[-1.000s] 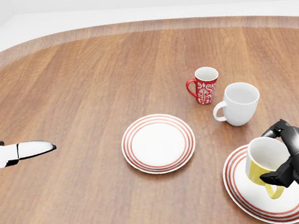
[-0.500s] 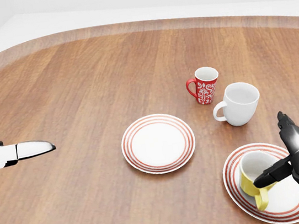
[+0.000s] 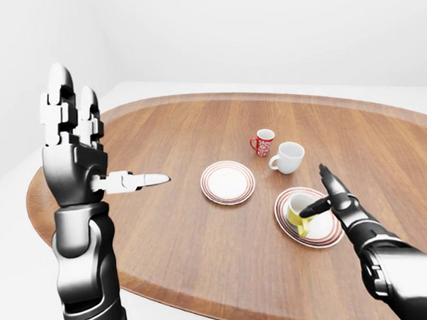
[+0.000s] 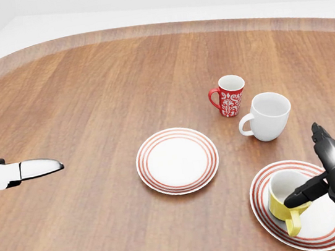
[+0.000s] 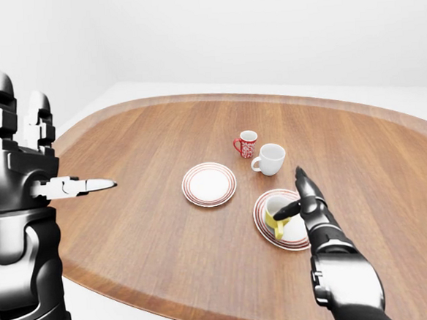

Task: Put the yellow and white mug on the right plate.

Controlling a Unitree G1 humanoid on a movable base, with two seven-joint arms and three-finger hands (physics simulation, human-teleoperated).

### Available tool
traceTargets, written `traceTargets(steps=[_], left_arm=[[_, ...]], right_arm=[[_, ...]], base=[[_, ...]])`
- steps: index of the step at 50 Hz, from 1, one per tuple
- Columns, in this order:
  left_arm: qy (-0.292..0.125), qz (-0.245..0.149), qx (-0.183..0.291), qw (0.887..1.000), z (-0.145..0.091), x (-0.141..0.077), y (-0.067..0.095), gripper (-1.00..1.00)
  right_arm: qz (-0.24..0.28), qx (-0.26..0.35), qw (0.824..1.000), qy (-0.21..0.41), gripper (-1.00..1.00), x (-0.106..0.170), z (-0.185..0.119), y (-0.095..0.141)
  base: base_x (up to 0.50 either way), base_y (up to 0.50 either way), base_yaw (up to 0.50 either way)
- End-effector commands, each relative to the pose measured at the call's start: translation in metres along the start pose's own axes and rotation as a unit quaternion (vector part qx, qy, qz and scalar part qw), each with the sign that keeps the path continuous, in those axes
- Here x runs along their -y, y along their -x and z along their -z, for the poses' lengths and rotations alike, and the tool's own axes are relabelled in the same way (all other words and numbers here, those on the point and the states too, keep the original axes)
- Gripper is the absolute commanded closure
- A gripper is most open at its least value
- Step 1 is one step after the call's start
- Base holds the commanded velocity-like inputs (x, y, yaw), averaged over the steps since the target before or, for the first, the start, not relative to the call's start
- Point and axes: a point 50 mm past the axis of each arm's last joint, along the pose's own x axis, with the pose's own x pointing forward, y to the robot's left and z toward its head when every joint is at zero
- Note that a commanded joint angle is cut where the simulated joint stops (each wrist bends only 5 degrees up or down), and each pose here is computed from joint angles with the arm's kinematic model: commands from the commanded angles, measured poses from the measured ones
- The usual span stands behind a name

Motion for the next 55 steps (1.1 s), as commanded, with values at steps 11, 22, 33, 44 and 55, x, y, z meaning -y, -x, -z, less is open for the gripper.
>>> traceTargets(steps=[11, 22, 33, 44, 55], left_arm=[[0.001, 0.000, 0.001, 1.000, 0.000, 0.000, -0.001, -0.98], [0.002, 0.001, 0.005, 1.000, -0.002, 0.000, 0.000, -0.98], [0.002, 0.000, 0.003, 1.000, -0.001, 0.000, -0.001, -0.98], [0.003, 0.000, 0.006, 1.000, -0.002, 0.000, -0.001, -0.98], [0.003, 0.002, 0.042, 0.999, -0.019, 0.000, -0.003, -0.98]], right_arm=[[-0.011, 0.045, 0.997, -0.067, -1.00, 0.015, -0.035, -0.005], [-0.013, 0.067, 0.994, -0.085, -1.00, 0.022, -0.048, -0.006], [-0.010, 0.138, 0.986, -0.093, -1.00, 0.038, -0.083, -0.003], [-0.002, 0.261, 0.961, -0.087, -1.00, 0.055, -0.124, 0.021], [0.022, 0.364, 0.926, -0.101, -1.00, 0.078, -0.151, 0.070]], base=[[0.00, 0.00, 0.00], [0.00, 0.00, 0.00], [0.00, 0.00, 0.00], [0.00, 0.00, 0.00], [0.00, 0.00, 0.00]])
